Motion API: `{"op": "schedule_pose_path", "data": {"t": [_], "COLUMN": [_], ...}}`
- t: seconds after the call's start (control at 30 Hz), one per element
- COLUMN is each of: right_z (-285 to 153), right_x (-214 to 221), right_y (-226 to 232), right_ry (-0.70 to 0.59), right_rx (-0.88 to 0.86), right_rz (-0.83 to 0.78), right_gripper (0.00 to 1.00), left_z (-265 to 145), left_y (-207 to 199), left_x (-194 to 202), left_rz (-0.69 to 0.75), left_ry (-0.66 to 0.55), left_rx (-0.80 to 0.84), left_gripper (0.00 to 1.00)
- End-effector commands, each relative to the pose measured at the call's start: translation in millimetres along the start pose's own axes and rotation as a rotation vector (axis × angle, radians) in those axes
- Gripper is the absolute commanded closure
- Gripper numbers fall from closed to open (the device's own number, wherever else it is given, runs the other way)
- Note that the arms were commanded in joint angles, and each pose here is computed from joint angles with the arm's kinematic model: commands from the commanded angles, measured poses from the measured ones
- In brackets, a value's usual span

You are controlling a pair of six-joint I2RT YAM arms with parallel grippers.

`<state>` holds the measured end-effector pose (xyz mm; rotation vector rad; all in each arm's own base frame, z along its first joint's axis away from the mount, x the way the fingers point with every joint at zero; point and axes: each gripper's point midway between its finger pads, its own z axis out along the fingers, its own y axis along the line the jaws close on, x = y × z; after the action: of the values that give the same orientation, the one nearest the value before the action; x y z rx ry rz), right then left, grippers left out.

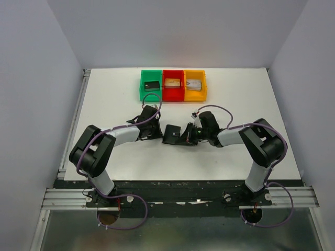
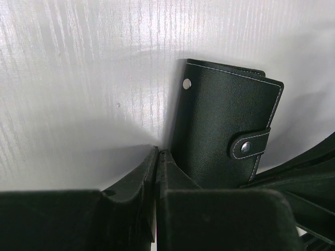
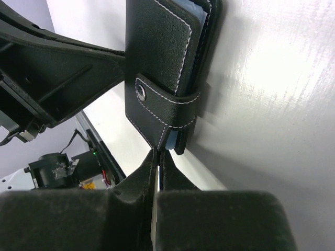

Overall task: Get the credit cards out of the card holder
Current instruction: Pick up the card holder from the center of the board.

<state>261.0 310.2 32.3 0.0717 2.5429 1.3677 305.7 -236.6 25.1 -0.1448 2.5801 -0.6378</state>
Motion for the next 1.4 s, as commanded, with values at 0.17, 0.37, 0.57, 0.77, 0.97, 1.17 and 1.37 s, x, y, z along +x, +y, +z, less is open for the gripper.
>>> {"op": "schedule_pose_path", "data": {"t": [0.17, 0.37, 0.57, 0.77, 0.97, 1.17, 1.37], "right_z": [-2.7, -15.3, -35.9, -64.0, -97.7, -128.2, -156.0], "right_x": [-0.3, -0.8, -2.5, -7.4, -12.8, -8.4, -0.8], "right_y": [1.6, 11.9, 23.8, 41.3, 68.2, 98.5, 132.8], "right_ry": [-0.002, -0.008, -0.031, -0.065, -0.114, -0.127, -0.141], "right_rx": [-0.035, -0.034, -0.017, 0.023, 0.043, 0.008, -0.078], "right_rz": [-0.022, -0.094, -0.193, -0.289, -0.381, -0.471, -0.587], "right_gripper": [1.00, 1.00, 1.00, 1.00, 1.00, 1.00, 1.00], "left_z": [-7.6, -20.8, -42.3, -69.9, -89.4, -98.4, -118.1], "left_y": [0.0, -5.0, -1.2, 5.9, -24.0, -65.1, -104.9], "left_x": [4.7, -10.0, -34.8, -52.6, -63.2, -60.2, -49.2], "left_rz": [0.003, 0.005, -0.027, -0.075, -0.128, -0.164, -0.138], "left_ry": [0.000, -0.058, -0.143, -0.268, -0.329, -0.348, -0.265], "left_rx": [-0.012, -0.009, -0.033, -0.053, 0.152, 0.451, 0.695], "left_gripper": [0.87, 0.86, 0.82, 0.51, 0.19, 0.01, 0.01]}}
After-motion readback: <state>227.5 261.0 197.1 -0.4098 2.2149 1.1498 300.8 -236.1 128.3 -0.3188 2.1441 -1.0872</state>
